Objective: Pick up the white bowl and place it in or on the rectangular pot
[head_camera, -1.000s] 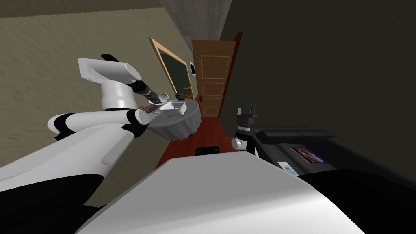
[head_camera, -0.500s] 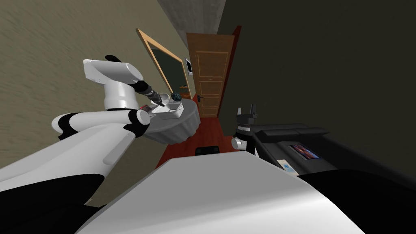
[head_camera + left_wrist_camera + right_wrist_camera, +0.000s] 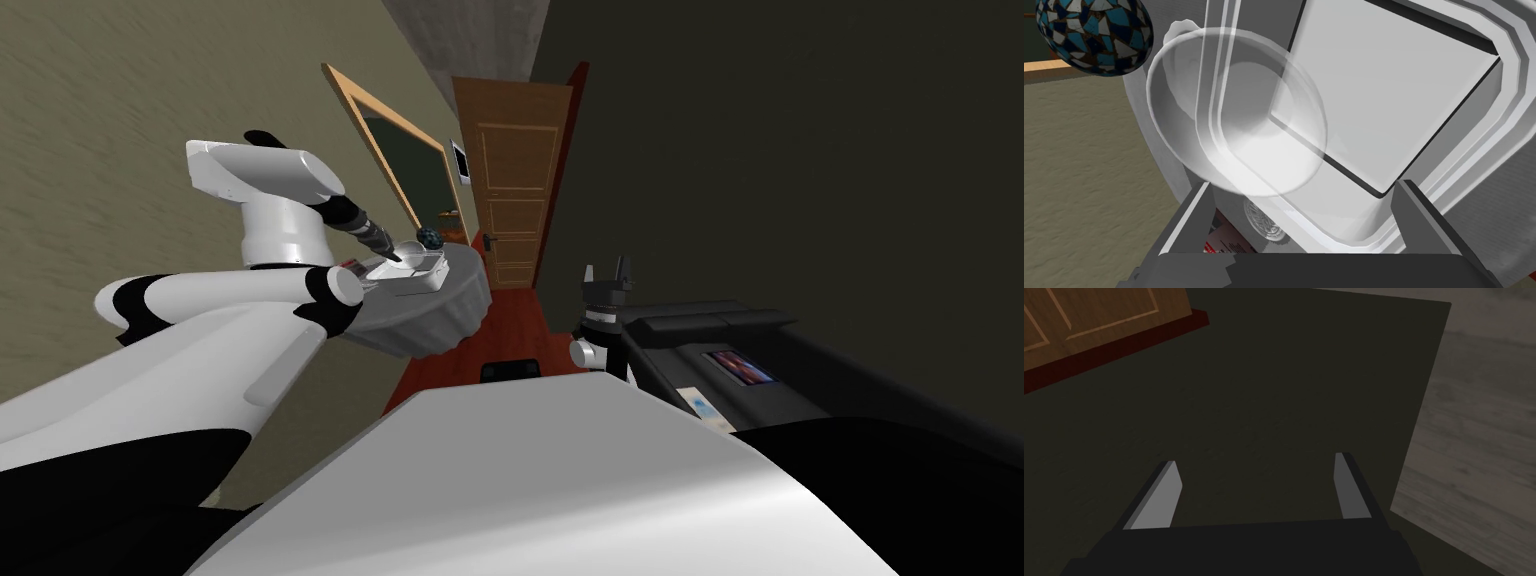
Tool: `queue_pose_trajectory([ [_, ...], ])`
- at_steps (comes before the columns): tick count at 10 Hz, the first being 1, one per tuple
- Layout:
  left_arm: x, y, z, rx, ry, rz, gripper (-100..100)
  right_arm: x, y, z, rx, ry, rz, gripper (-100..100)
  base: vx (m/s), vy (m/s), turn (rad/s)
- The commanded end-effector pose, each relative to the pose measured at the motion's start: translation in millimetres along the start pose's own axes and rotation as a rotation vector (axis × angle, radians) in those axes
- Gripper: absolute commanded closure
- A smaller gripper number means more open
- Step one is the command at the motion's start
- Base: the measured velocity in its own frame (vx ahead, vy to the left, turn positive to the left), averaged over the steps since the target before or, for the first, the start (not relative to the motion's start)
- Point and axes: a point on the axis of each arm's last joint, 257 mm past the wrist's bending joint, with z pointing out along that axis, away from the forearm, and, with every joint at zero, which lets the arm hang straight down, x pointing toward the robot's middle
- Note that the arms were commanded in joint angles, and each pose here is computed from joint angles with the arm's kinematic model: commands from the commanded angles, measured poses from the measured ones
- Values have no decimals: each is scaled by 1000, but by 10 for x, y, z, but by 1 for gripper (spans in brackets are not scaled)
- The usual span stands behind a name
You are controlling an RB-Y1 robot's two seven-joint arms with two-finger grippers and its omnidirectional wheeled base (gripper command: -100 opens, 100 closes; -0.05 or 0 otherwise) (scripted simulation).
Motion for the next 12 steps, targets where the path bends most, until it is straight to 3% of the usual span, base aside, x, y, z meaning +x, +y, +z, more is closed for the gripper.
queue_pose_trajectory([
  [1, -252, -24, -91, -1, -23, -24, -100, 0, 0, 0, 0, 0, 0, 0, -6, -6, -275],
  [2, -252, -24, -91, -1, -23, -24, -100, 0, 0, 0, 0, 0, 0, 0, -6, -2, -69],
  [5, -640, -67, -228, -6, -57, -66, -100, 0, 0, 0, 0, 0, 0, 0, -4, -7, -160],
  [6, -640, -67, -228, -6, -57, -66, -100, 0, 0, 0, 0, 0, 0, 0, -4, -2, -50],
  [9, -1018, -83, -379, -11, -86, -111, -100, 0, 0, 0, 0, 0, 0, 0, -4, -6, -163],
  [10, -1018, -83, -379, -11, -86, -111, -100, 0, 0, 0, 0, 0, 0, 0, -4, -2, -56],
  [11, -1142, -82, -432, -13, -94, -126, -100, -1, 0, 0, 0, 0, 0, 0, -2, -6, -107],
  [12, -1084, -71, -391, -13, -90, -119, -100, -1, 0, 0, 0, 0, 0, 0, -2, 0, -28],
])
